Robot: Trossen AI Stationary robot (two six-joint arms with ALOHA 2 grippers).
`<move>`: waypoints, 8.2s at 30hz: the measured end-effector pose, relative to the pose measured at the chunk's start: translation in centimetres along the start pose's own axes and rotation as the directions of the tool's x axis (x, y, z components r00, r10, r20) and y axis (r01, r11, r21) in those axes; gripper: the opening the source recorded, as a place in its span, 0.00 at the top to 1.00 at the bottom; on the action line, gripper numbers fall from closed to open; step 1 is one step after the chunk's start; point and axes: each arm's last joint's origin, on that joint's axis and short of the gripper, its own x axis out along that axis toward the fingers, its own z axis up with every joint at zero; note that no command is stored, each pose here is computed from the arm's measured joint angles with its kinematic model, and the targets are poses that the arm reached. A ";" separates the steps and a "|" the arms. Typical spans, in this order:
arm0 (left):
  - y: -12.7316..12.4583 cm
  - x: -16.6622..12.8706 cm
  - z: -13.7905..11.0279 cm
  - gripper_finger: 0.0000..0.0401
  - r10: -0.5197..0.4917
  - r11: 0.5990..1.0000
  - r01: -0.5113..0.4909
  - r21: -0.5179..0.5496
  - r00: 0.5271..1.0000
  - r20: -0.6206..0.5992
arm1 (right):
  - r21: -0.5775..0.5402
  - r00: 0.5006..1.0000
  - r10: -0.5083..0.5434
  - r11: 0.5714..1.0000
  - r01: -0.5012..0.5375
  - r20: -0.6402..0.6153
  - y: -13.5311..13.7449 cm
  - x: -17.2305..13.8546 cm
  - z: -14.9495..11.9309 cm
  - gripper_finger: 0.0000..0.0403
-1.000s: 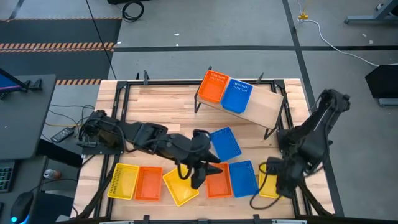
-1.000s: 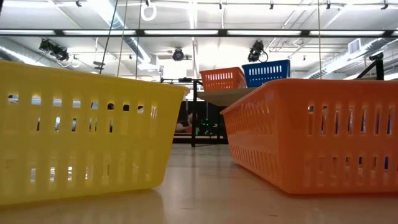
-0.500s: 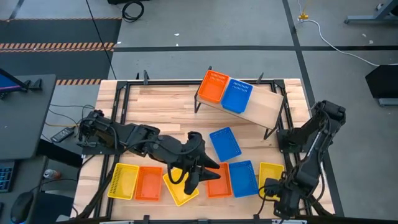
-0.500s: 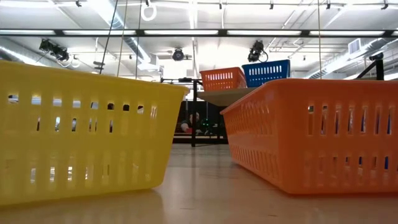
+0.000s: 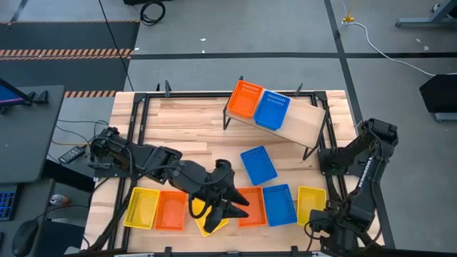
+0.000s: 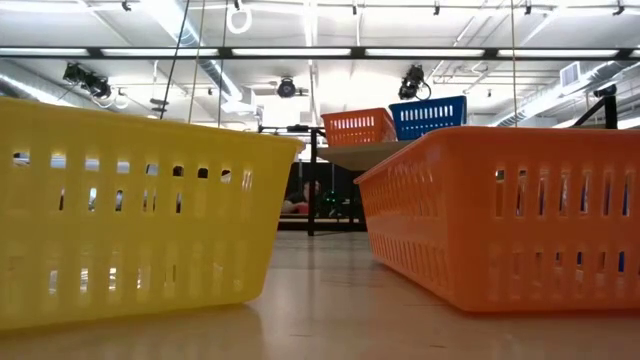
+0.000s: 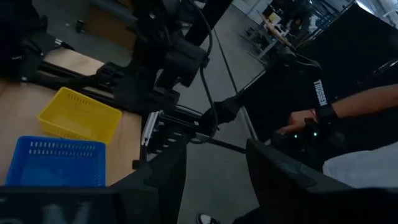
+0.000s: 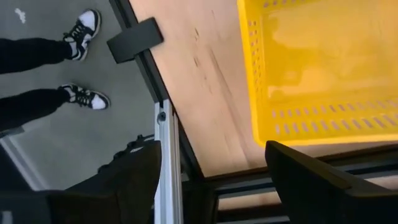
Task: Stack baskets on shelf by color
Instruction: Put the right yellow basket on the shelf, then stack the bottom blue basket on the blue basket on the shelf
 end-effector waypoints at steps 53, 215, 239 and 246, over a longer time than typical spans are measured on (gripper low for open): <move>1.7 0.2 2.0 0.57 0.160 0.983 -0.138 -0.117 0.966 0.202 | -0.274 0.990 -0.110 0.953 0.129 0.086 -1.6 -2.5 0.8 0.99; 5.1 8.9 -7.5 0.57 0.274 0.958 -0.287 -0.003 0.918 -0.288 | -0.232 0.956 0.232 0.955 -0.188 0.181 -6.0 -11.2 8.7 0.54; 1.6 5.0 -3.0 0.57 0.110 0.984 -0.115 -0.139 0.993 -0.047 | -0.476 0.931 0.306 0.861 -0.181 0.200 -3.8 -0.2 8.7 0.54; 1.5 4.9 -2.9 0.57 0.107 0.974 -0.114 -0.194 0.993 -0.043 | -0.479 0.957 0.235 0.868 -0.127 0.172 -3.4 2.2 9.1 0.53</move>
